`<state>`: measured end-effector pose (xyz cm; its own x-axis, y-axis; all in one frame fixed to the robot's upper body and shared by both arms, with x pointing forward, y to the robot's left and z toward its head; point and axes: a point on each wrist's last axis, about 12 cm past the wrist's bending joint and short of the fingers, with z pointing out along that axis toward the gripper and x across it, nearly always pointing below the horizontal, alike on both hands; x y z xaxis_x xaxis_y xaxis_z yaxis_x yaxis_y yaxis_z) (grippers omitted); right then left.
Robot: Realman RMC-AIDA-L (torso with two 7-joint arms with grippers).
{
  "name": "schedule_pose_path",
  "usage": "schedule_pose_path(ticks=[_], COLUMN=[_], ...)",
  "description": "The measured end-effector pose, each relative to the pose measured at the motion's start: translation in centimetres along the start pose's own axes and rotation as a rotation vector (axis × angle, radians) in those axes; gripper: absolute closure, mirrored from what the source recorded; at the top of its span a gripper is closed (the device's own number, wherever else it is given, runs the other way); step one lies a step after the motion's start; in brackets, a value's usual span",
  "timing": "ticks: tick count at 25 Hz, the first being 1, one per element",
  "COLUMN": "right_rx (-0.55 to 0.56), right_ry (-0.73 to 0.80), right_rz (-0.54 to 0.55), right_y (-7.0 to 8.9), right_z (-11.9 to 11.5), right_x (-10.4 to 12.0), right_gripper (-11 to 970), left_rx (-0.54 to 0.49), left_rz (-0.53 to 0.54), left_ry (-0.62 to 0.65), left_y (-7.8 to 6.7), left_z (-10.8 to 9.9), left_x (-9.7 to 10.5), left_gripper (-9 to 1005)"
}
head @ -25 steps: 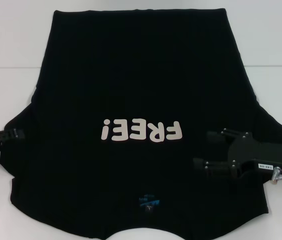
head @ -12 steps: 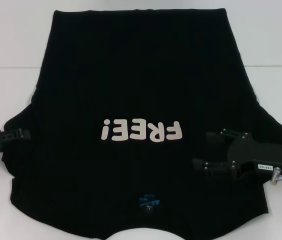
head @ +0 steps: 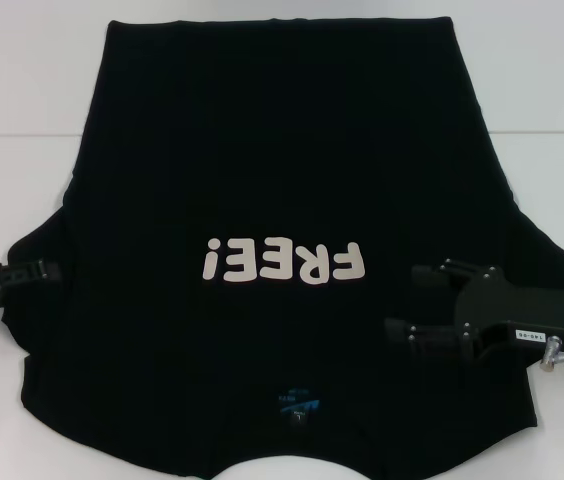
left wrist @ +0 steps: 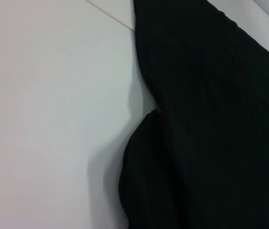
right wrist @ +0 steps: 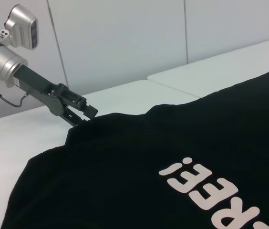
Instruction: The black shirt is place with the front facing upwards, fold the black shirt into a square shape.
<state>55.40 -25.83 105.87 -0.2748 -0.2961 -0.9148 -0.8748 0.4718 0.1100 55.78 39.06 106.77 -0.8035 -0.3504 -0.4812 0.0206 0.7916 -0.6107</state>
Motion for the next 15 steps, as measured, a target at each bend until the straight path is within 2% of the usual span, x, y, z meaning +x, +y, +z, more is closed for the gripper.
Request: schedule_pose_path(ticks=[7,11,15], right_rx=[0.0,0.001,0.003], right_ry=[0.0,0.0,0.0], right_rz=[-0.001,-0.003,0.001], right_y=[0.0,-0.1,-0.2], right_z=[0.0,0.0,-0.1], right_x=[0.0,-0.1,-0.2], right_gripper=[23,23,23], left_rx=[0.001,-0.031,-0.06], left_rz=[0.025,0.096,0.137], left_ry=[0.012,0.049,0.034], left_y=[-0.3,-0.8,-1.2], left_z=[0.2,0.9,1.4], left_x=[-0.1,-0.1,-0.3], left_gripper=[183,189,195])
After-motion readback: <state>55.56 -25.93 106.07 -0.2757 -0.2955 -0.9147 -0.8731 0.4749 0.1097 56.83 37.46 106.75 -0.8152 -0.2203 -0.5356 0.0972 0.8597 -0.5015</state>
